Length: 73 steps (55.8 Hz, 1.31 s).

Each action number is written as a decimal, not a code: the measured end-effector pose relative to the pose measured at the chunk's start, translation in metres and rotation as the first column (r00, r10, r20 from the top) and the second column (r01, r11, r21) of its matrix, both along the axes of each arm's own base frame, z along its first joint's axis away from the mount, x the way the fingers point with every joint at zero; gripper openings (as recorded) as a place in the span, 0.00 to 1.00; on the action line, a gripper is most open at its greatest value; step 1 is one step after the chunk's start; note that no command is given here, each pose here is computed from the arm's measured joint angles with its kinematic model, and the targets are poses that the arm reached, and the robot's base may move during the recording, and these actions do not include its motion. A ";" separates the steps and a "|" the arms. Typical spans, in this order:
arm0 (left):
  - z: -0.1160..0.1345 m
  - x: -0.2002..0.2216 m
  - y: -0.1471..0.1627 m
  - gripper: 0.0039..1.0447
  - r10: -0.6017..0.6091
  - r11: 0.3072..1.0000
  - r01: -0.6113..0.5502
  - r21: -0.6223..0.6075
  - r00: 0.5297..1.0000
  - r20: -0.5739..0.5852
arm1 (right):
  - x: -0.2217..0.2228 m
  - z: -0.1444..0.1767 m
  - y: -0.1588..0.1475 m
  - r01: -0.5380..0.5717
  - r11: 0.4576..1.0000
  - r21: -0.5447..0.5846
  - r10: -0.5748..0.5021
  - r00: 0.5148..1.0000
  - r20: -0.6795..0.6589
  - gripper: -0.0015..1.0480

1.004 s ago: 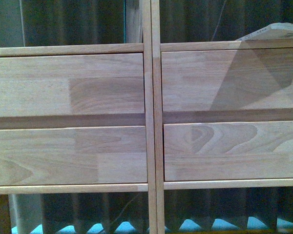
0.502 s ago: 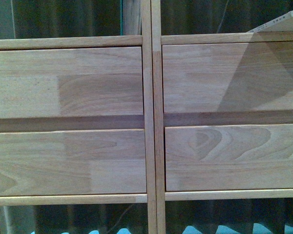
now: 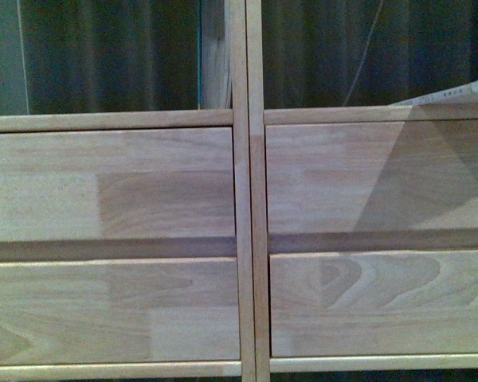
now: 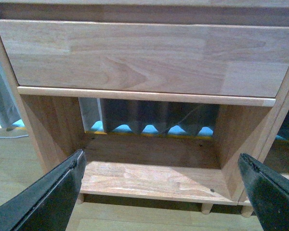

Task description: Organize books on shelf

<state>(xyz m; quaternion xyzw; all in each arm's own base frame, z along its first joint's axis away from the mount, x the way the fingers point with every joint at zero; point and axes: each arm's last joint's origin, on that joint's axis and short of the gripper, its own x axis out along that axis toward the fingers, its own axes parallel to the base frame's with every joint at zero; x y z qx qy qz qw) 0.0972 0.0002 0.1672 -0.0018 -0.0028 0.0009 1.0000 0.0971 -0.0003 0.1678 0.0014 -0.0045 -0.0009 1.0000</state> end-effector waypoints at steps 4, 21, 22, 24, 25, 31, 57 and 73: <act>0.000 0.000 0.000 0.93 0.000 1.000 0.000 0.000 1.000 0.000 | 0.000 0.000 0.000 0.000 1.000 0.000 0.000 1.000 0.000 0.93; 0.000 0.000 0.000 0.93 0.000 1.000 0.000 0.000 1.000 0.000 | 0.000 0.000 0.000 0.000 1.000 0.000 0.000 1.000 0.000 0.93; 0.000 0.000 0.000 0.93 0.000 1.000 0.000 0.000 1.000 0.000 | 0.000 0.000 0.000 0.000 1.000 0.000 0.000 1.000 0.000 0.93; 0.000 0.000 0.000 0.93 -0.001 1.000 0.001 0.000 1.000 0.000 | 0.000 0.000 0.000 0.000 1.000 0.000 0.000 1.000 0.000 0.93; 0.000 0.000 0.000 0.93 0.000 1.000 0.000 0.000 1.000 0.000 | 0.000 0.000 0.000 0.000 1.000 0.000 0.000 1.000 0.000 0.93; 0.000 0.000 0.000 0.93 0.000 1.000 0.000 0.000 1.000 0.000 | 0.000 0.000 0.000 0.000 1.000 0.000 0.000 1.000 0.000 0.93; 0.000 0.000 0.000 0.93 0.001 1.000 -0.001 0.000 1.000 0.000 | 0.009 0.015 0.003 0.361 0.932 0.024 -0.361 0.922 0.139 0.93; 0.000 0.000 0.000 0.93 -0.001 1.000 0.001 0.000 1.000 0.000 | 0.035 -0.002 -0.007 0.730 0.662 0.168 -0.694 0.682 -0.231 0.93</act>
